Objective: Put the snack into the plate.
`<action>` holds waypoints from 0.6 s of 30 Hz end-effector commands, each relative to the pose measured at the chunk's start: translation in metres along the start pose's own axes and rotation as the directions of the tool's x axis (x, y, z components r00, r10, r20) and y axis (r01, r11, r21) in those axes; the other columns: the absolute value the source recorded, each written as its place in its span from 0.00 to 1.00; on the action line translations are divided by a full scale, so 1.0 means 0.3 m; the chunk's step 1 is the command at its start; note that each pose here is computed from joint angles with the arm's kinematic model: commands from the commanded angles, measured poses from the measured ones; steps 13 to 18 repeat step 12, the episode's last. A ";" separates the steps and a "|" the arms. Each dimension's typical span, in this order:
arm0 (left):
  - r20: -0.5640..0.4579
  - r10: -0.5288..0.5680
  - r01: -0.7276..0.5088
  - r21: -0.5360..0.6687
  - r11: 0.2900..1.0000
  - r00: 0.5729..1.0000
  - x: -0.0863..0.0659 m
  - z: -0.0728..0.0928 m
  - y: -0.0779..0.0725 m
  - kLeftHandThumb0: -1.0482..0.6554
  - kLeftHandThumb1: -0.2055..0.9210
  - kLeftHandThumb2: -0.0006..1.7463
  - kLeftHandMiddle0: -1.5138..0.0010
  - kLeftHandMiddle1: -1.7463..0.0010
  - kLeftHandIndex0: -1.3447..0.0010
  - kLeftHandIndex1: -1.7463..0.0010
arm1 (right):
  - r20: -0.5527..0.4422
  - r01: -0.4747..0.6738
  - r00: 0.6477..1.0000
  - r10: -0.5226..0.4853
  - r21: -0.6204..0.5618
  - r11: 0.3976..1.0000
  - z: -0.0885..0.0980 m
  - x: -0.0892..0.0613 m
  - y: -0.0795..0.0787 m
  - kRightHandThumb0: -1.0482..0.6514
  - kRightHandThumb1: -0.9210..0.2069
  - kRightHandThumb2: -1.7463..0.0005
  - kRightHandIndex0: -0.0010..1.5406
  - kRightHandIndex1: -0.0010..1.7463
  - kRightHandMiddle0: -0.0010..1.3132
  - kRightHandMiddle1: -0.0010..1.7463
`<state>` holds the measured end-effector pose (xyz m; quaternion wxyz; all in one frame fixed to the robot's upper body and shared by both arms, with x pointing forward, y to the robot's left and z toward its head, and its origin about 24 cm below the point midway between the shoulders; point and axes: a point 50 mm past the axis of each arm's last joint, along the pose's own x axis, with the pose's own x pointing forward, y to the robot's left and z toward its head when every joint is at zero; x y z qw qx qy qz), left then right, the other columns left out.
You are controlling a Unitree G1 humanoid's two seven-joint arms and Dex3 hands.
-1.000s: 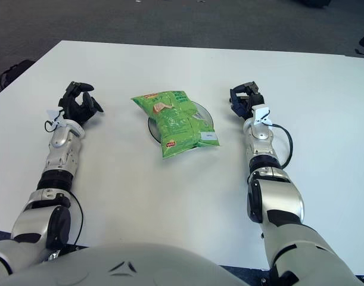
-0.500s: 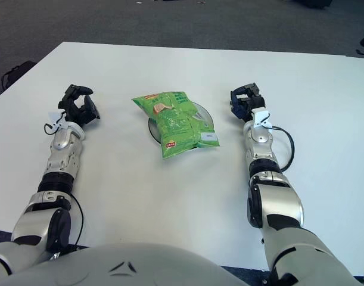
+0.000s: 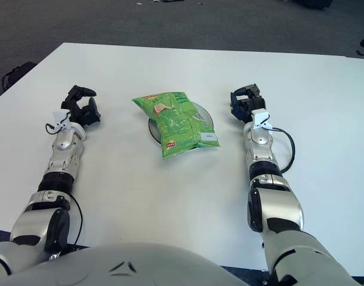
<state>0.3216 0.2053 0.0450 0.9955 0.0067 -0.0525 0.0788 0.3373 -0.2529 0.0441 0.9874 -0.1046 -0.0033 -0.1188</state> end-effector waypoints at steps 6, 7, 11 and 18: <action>-0.100 -0.019 0.028 0.096 0.995 0.995 -0.082 -0.111 -0.015 0.35 0.55 0.68 0.15 0.00 0.60 0.00 | -0.156 -0.019 0.987 0.024 0.033 0.999 -0.143 -0.096 0.019 0.40 0.11 0.60 0.32 0.87 0.21 1.00; -0.098 -0.028 0.039 0.108 0.993 0.995 -0.083 -0.110 -0.015 0.35 0.56 0.68 0.16 0.00 0.61 0.00 | -0.153 -0.020 0.988 0.025 0.035 0.999 -0.144 -0.099 0.018 0.40 0.12 0.59 0.32 0.87 0.21 1.00; -0.094 -0.068 0.080 0.131 0.988 0.993 -0.085 -0.111 -0.015 0.36 0.57 0.67 0.16 0.00 0.61 0.00 | -0.143 -0.018 0.990 0.024 0.043 0.999 -0.144 -0.106 0.018 0.40 0.14 0.58 0.33 0.87 0.22 1.00; -0.092 -0.085 0.097 0.134 0.986 0.992 -0.085 -0.110 -0.015 0.36 0.57 0.67 0.16 0.00 0.61 0.00 | -0.140 -0.014 0.990 0.020 0.043 0.999 -0.143 -0.107 0.017 0.40 0.14 0.58 0.33 0.87 0.22 1.00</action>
